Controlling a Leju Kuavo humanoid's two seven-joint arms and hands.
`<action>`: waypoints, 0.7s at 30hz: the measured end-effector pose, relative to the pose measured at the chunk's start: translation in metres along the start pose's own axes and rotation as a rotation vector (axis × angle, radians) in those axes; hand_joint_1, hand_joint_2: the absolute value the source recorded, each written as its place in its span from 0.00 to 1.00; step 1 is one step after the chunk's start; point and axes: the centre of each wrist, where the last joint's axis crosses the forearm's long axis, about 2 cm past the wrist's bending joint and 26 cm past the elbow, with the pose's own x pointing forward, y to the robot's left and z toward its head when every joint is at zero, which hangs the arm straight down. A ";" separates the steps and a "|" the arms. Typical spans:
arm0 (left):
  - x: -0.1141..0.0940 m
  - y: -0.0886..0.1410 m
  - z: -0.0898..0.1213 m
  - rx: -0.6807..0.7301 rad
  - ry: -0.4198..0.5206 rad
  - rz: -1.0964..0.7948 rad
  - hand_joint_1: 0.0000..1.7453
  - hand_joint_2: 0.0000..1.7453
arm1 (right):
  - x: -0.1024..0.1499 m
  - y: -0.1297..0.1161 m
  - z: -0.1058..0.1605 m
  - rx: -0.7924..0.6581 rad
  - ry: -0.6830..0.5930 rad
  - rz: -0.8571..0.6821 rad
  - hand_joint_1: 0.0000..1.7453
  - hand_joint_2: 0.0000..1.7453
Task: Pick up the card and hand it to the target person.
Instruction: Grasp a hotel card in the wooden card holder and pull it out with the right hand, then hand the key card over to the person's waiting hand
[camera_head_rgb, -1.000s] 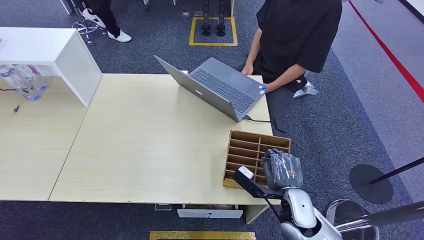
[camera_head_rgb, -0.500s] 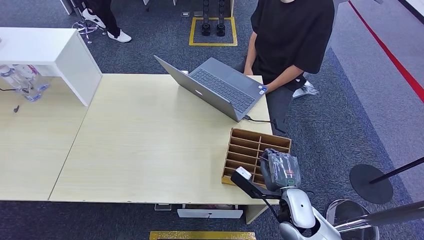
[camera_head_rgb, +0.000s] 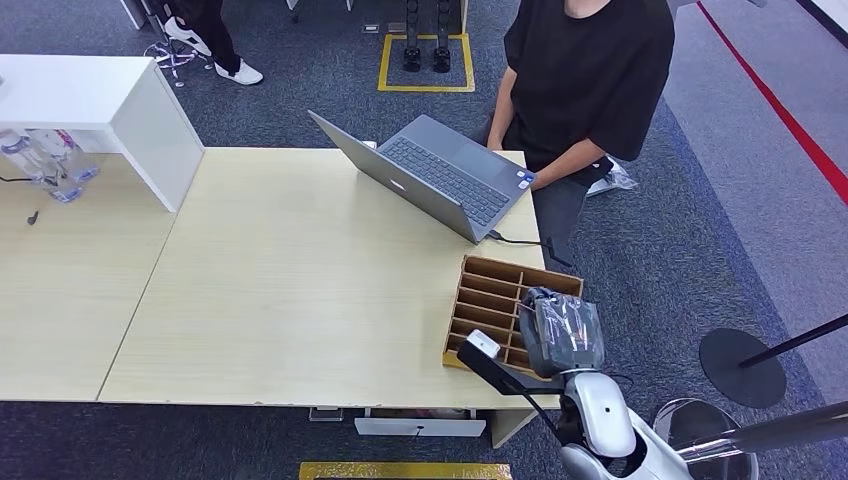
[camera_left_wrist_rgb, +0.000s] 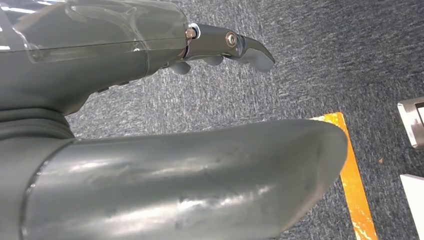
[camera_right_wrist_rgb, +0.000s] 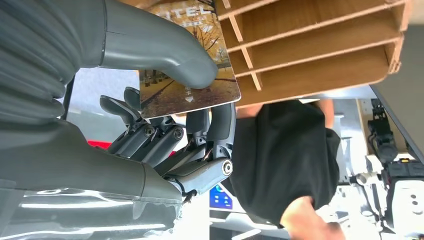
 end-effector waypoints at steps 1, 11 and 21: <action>0.000 0.000 0.000 0.000 0.000 0.000 0.00 0.00 | 0.001 -0.003 0.000 -0.004 -0.005 0.000 0.95 1.00; -0.001 0.000 0.000 0.000 -0.001 0.000 0.00 0.00 | 0.011 -0.042 -0.005 -0.079 -0.055 -0.030 0.89 1.00; 0.000 0.000 0.000 -0.001 -0.001 0.000 0.00 0.00 | 0.013 -0.062 -0.009 -0.113 -0.081 -0.095 0.90 1.00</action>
